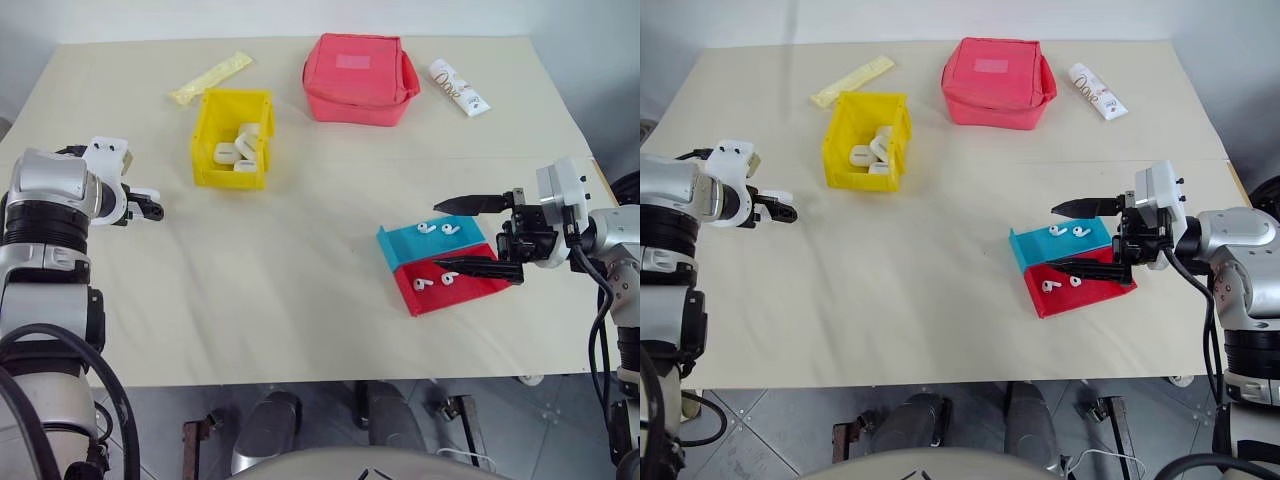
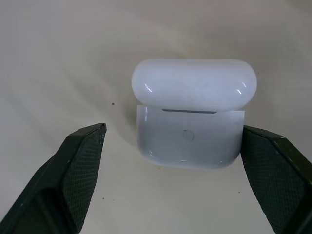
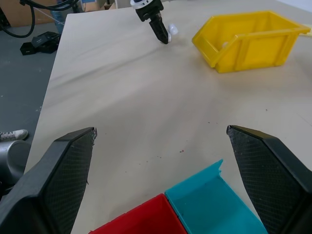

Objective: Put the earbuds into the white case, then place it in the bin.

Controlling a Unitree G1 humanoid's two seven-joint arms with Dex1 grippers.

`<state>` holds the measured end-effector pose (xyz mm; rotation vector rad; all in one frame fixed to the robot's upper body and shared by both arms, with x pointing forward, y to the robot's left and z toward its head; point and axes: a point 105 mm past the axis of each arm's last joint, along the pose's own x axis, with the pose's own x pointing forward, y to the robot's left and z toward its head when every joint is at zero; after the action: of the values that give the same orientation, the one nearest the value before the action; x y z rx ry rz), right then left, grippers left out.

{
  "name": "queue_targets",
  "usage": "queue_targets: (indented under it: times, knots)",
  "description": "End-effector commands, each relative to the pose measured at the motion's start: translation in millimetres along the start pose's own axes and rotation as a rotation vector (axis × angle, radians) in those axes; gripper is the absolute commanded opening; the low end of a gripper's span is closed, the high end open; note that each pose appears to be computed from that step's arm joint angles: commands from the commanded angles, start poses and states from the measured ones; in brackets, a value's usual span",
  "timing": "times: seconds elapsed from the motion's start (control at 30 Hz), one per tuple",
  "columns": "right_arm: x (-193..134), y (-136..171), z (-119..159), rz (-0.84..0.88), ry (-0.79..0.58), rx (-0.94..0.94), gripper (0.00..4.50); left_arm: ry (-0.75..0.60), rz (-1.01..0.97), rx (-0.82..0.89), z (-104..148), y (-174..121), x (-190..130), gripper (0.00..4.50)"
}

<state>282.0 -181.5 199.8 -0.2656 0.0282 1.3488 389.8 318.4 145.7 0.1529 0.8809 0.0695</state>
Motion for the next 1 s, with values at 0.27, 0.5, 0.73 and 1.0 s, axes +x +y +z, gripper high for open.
queue_targets:
  times: [0.27, 0.5, 0.73, 1.0]
  knots:
    - [-4, -3, 14, 0.0, 0.001, -0.046, 4.5, 0.067, -0.062, -0.047, -17, -3, 15, 4.46]
    - [-6, -5, 16, -0.007, 0.012, -0.048, 4.5, 0.07, -0.072, -0.076, -21, -4, 20, 2.78]
    - [-13, -3, 18, -0.047, 0.018, -0.053, 4.5, -0.286, -0.202, 0.117, 16, -6, 1, 2.78]
    - [-25, 8, 15, -0.11, 0.029, -0.025, 4.5, -1.118, -0.639, 0.287, 21, -55, -104, 2.78]
